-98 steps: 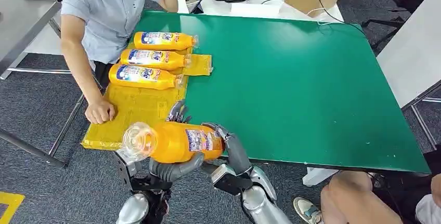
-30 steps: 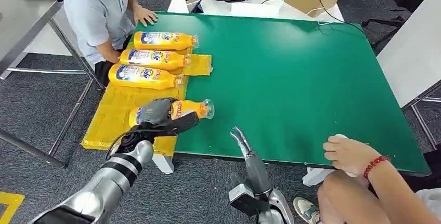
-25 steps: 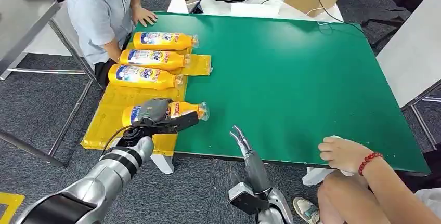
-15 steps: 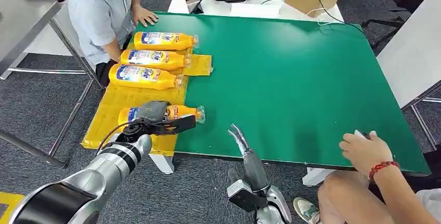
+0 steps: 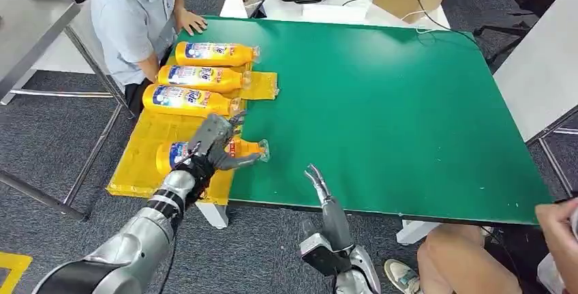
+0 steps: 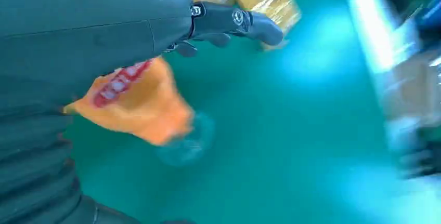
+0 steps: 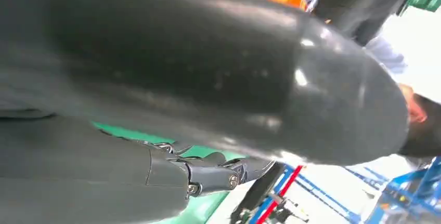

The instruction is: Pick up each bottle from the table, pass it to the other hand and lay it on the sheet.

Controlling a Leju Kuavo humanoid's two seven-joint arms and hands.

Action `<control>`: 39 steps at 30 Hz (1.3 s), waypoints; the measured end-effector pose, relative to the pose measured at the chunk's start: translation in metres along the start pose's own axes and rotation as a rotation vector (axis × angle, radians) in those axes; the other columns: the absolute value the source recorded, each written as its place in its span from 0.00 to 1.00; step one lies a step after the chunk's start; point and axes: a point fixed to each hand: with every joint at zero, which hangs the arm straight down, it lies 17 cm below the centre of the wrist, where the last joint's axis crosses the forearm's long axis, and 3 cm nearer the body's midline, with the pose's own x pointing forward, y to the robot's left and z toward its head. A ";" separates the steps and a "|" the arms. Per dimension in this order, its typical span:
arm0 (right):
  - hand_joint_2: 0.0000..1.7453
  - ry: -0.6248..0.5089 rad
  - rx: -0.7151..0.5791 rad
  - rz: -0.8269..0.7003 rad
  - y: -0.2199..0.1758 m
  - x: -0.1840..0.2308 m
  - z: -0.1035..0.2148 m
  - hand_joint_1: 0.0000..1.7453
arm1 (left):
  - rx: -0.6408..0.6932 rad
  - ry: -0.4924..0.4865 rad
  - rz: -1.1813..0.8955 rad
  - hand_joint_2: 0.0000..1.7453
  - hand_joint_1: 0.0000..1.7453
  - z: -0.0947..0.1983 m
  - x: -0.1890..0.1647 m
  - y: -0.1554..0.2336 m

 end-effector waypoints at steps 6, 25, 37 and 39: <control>1.00 0.027 -0.109 -0.048 -0.022 -0.001 0.006 0.00 | 0.252 -0.277 0.394 1.00 0.00 0.039 0.062 0.041; 0.00 0.023 -0.489 -0.074 -0.113 0.037 0.021 0.00 | 0.529 -0.480 0.073 1.00 0.00 0.175 0.114 0.006; 1.00 0.143 -0.454 -0.258 -0.107 0.024 0.012 0.00 | 0.443 -0.424 0.135 1.00 0.00 0.176 0.104 -0.017; 1.00 0.145 -0.413 -0.237 -0.102 0.024 0.010 0.00 | 0.412 -0.424 0.142 1.00 0.00 0.175 0.104 -0.022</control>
